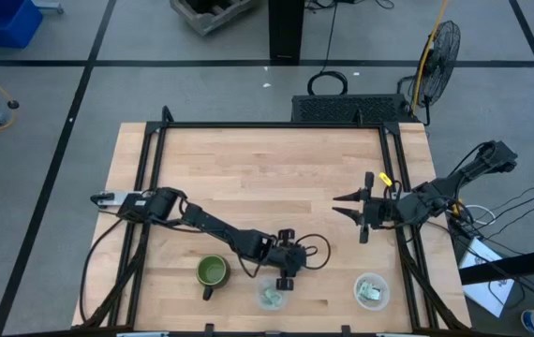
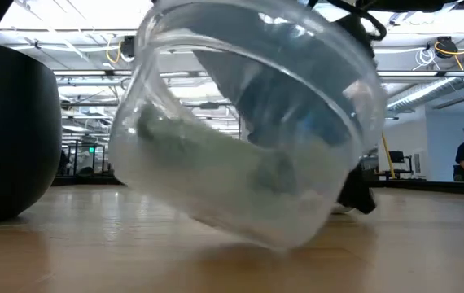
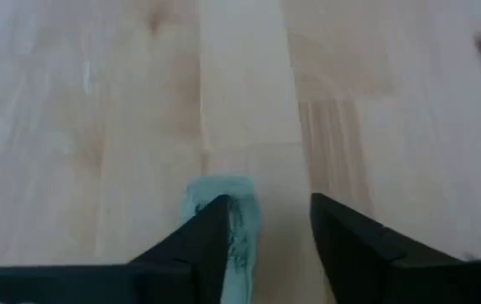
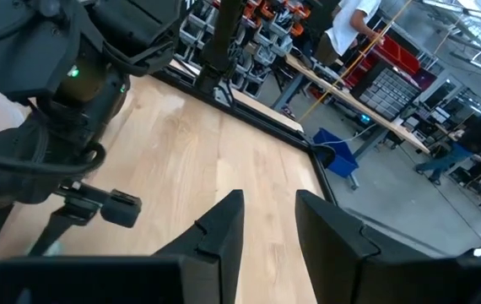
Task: Pick and place Stevia / Truvia into bins
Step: Put the green stevia packet into the left transparent container
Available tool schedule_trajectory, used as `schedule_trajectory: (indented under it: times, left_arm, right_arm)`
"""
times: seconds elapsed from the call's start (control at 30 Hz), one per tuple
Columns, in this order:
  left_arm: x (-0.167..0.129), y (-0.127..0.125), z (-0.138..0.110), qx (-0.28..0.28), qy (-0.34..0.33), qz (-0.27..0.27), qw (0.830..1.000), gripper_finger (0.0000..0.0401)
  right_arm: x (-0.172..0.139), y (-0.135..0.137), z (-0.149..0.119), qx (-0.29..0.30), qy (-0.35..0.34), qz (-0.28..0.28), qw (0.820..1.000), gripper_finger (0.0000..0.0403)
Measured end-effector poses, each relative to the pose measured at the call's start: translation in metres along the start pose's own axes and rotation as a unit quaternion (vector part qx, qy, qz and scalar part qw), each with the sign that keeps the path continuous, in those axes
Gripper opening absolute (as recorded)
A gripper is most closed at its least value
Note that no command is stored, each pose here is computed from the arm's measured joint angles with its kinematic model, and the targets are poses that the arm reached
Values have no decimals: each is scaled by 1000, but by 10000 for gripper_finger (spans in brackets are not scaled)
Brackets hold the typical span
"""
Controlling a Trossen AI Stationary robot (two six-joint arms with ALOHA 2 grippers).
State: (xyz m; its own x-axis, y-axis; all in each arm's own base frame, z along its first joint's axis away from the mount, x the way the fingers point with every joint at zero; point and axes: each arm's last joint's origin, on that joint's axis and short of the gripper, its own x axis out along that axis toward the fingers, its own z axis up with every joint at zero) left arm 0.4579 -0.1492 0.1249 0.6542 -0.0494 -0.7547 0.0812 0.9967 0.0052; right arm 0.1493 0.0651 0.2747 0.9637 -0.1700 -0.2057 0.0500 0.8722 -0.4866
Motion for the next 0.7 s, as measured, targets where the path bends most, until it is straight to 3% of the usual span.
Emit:
schedule_trajectory:
  times: [0.13, 0.27, 0.57, 0.7]
  left_arm:
    - [0, 3, 3, 4, -9, -10, 1000, 206]
    - [1, 6, 3, -5, -7, -5, 1000, 214]
    - [4, 31, 6, -55, -4, 18, 998, 168]
    - [5, 38, 7, -70, 2, -7, 998, 136]
  right_arm:
    - [0, 0, -1, 10, 2, 1, 1000, 105]
    - [0, 0, -1, 22, 2, 1, 1000, 105]
    - [3, 8, -15, 2, 19, 7, 1000, 105]
    - [3, 8, -13, 3, 13, 5, 1000, 105]
